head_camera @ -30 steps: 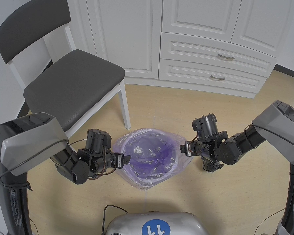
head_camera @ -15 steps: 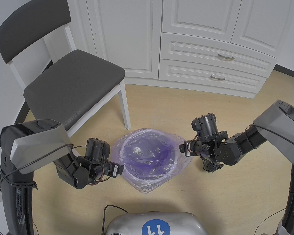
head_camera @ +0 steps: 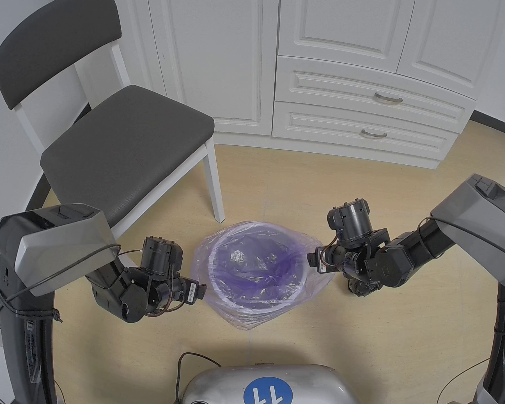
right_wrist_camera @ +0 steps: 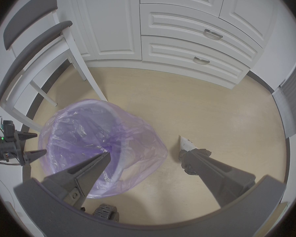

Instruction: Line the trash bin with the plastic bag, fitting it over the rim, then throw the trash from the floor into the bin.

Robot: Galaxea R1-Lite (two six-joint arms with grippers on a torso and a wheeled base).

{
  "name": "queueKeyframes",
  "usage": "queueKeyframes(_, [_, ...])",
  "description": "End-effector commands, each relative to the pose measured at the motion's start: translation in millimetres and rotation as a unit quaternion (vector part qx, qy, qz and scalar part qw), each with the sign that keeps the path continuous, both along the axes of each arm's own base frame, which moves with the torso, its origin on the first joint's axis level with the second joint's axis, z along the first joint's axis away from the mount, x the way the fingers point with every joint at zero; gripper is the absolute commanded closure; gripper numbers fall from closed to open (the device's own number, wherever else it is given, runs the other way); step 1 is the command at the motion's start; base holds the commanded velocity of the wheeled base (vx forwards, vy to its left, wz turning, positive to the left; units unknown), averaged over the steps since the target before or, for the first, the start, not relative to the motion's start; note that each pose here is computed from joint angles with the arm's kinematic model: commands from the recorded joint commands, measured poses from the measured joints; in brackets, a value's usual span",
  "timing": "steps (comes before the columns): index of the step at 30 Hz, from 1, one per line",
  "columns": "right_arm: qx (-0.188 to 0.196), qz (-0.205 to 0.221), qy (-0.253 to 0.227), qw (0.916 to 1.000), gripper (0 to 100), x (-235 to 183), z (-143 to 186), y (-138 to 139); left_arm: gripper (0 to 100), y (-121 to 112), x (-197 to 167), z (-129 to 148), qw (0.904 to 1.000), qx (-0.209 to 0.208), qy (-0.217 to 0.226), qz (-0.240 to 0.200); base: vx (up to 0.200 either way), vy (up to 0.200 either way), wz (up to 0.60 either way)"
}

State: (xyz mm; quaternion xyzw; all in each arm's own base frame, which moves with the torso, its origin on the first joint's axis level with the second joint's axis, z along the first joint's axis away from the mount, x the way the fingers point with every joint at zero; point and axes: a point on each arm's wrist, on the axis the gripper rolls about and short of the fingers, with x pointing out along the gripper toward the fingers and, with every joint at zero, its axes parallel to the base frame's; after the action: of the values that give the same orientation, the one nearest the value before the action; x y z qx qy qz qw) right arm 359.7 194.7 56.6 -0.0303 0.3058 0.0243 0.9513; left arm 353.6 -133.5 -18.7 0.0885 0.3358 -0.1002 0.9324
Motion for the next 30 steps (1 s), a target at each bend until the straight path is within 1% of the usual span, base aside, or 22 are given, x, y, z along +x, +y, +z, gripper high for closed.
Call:
queueKeyframes(1, [-0.003, 0.000, 0.005, 1.0000, 0, 0.2, -4.0, 0.1, 0, 4.1, 1.2, 7.3, 0.9999, -0.004, -0.009, 0.005, 0.000, 0.000, 0.00])
queueKeyframes(6, [-0.010, 0.002, 0.014, 0.9998, 0, -2.2, -9.4, -1.3, 0, 16.4, 7.5, 1.3, 0.9999, -0.013, 0.000, 0.012, 0.000, 0.000, 0.00])
queueKeyframes(11, [-0.034, 0.013, 0.028, 0.9989, 0, -5.6, -18.5, -3.9, 0, 25.0, 12.4, 2.2, 0.9996, -0.026, 0.000, 0.011, 0.000, 0.000, 0.00])
queueKeyframes(14, [-0.048, 0.020, 0.038, 0.9979, 0, -7.8, -25.1, -5.1, 0, 26.6, 18.2, -10.5, 0.9995, -0.029, 0.011, 0.011, 0.000, 0.000, 0.00])
queueKeyframes(16, [-0.063, 0.025, 0.049, 0.9965, 0, -9.7, -31.7, -8.3, 0, 24.6, 25.1, -27.7, 0.9991, -0.032, 0.021, 0.017, 0.000, 0.000, 0.00])
queueKeyframes(19, [-0.075, 0.030, 0.056, 0.9952, 0, -11.0, -36.3, -10.4, 0, 16.9, 30.2, -44.7, 0.9982, -0.042, 0.033, 0.028, 0.000, 0.000, 0.00])
queueKeyframes(21, [-0.077, 0.031, 0.060, 0.9947, 0, -10.9, -39.4, -10.4, 0, 8.6, 32.2, -50.7, 0.9977, -0.049, 0.036, 0.029, 0.000, 0.000, 0.00])
queueKeyframes(22, [-0.077, 0.031, 0.061, 0.9946, 0, -10.9, -40.0, -10.4, 0, 8.0, 32.3, -51.1, 0.9976, -0.050, 0.037, 0.030, 0.000, 0.000, 0.00])
queueKeyframes(24, [-0.081, 0.032, 0.068, 0.9939, 0, -10.3, -46.9, -10.0, 0, -3.4, 36.3, -50.3, 0.9963, -0.071, 0.034, 0.036, 0.000, 0.000, 0.00])
queueKeyframes(27, [-0.087, 0.034, 0.079, 0.9925, 0, -9.0, -59.1, -7.9, 0, -10.6, 43.3, -49.6, 0.9939, -0.093, 0.033, 0.049, 0.000, 0.000, 0.00])
queueKeyframes(30, [-0.085, 0.038, 0.087, 0.9918, 0, -6.8, -68.4, -5.0, 0, -12.1, 49.6, -47.8, 0.9924, -0.094, 0.029, 0.073, 0.000, 0.000, 0.00])
